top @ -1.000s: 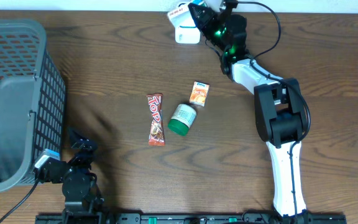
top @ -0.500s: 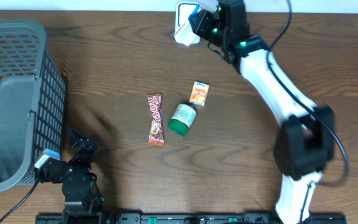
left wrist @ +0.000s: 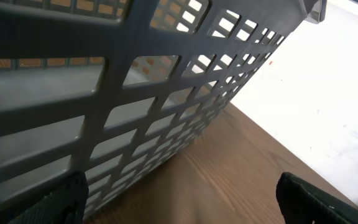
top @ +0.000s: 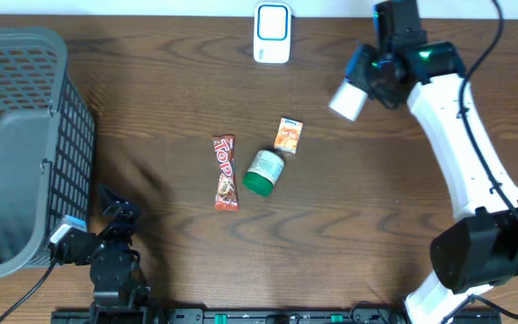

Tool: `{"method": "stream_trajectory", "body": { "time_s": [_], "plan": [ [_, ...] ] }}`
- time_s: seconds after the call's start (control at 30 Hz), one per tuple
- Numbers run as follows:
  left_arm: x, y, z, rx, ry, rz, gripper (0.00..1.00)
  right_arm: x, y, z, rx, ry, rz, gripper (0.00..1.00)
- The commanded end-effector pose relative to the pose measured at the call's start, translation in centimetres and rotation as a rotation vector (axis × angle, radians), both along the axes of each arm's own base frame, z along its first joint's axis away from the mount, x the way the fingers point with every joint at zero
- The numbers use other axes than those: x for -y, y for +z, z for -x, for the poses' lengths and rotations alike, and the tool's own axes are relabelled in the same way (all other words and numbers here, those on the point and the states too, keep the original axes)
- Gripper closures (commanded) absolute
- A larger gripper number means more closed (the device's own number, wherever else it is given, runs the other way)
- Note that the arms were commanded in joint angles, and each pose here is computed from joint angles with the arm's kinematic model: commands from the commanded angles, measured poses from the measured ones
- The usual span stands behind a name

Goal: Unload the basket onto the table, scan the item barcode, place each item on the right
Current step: 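Carry the Panadol box to the right table edge and release it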

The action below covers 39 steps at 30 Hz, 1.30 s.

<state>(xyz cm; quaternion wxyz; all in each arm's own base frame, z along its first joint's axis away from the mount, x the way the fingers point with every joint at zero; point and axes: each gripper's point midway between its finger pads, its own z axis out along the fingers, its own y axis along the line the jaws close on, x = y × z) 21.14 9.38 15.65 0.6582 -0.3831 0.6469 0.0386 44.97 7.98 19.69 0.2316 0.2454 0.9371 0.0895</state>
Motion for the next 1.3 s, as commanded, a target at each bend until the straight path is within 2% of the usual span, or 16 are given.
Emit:
{"method": "stream_trajectory", "body": {
  "time_s": [0.0, 0.33, 0.63, 0.77, 0.9, 1.0, 1.1, 1.27],
  "plan": [
    [-0.3, -1.1, 0.2, -0.035, 0.019, -0.005, 0.03, 6.6, 0.3, 1.2, -0.032, -0.145, 0.195, 0.84],
    [-0.3, -1.1, 0.2, -0.035, 0.020, -0.005, 0.03, 20.3, -0.4, 6.7, -0.224, -0.453, 0.363, 0.82],
    [-0.3, -1.1, 0.2, -0.035, 0.019, -0.005, 0.03, 32.1, -2.0, 12.3, -0.286, -0.773, 0.381, 0.81],
    [-0.3, -1.1, 0.2, -0.035, 0.020, -0.005, 0.03, 35.4, -4.8, 14.8, -0.305, -0.874, 0.360, 0.78],
    [-0.3, -1.1, 0.2, -0.035, 0.020, -0.005, 0.03, 37.9, -8.3, 17.0, -0.299, -0.960, 0.353, 0.69],
    [-0.3, -1.1, 0.2, -0.035, 0.020, -0.005, 0.03, 39.4, -10.5, 18.8, -0.297, -1.013, 0.349, 0.66],
    [-0.3, -1.1, 0.2, -0.035, 0.020, -0.005, 0.03, 40.4, -11.6, 20.3, -0.294, -1.058, 0.338, 0.65],
    [-0.3, -1.1, 0.2, -0.035, 0.020, -0.005, 0.03, 41.8, -11.7, 20.6, -0.253, -1.061, 0.290, 0.63]
  ]
}}
